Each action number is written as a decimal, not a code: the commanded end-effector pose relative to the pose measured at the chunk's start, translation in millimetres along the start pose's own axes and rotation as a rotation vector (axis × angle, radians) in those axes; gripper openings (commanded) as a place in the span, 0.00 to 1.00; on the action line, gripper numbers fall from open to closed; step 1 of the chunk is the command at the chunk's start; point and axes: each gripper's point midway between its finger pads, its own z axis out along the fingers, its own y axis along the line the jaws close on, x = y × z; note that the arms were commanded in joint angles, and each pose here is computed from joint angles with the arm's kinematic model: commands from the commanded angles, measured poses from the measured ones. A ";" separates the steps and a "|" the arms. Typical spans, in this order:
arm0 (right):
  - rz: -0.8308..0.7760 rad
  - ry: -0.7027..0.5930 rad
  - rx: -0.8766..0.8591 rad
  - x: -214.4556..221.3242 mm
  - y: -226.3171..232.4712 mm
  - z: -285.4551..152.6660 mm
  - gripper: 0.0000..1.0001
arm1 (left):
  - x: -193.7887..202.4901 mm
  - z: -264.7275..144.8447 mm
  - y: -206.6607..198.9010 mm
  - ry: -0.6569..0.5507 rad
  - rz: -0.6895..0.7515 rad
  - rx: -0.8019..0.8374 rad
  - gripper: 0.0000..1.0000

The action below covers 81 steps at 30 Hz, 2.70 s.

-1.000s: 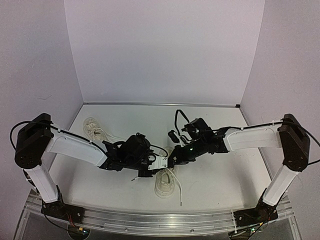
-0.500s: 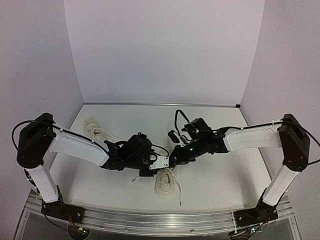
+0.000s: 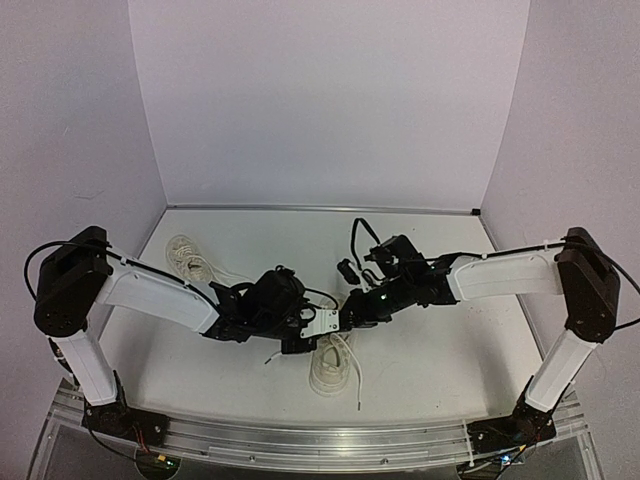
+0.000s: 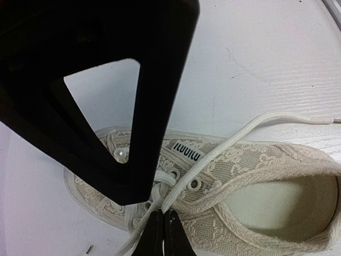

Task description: Tie the shoes

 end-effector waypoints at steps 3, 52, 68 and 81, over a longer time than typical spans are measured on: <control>-0.020 -0.034 -0.044 -15.4 12.3 -2.0 0.00 | -26.5 -7.6 23.3 -0.087 -0.103 -0.087 0.00; 0.068 -0.002 -0.071 -10.7 -34.1 0.1 0.17 | -7.1 13.5 12.2 -0.063 -0.195 -0.088 0.00; 0.061 0.014 -0.149 -11.3 -25.8 10.6 0.15 | -3.2 17.4 10.7 -0.037 -0.182 -0.087 0.00; 0.055 0.020 -0.211 -10.5 -10.8 9.7 0.16 | -3.4 17.2 10.6 -0.039 -0.173 -0.086 0.00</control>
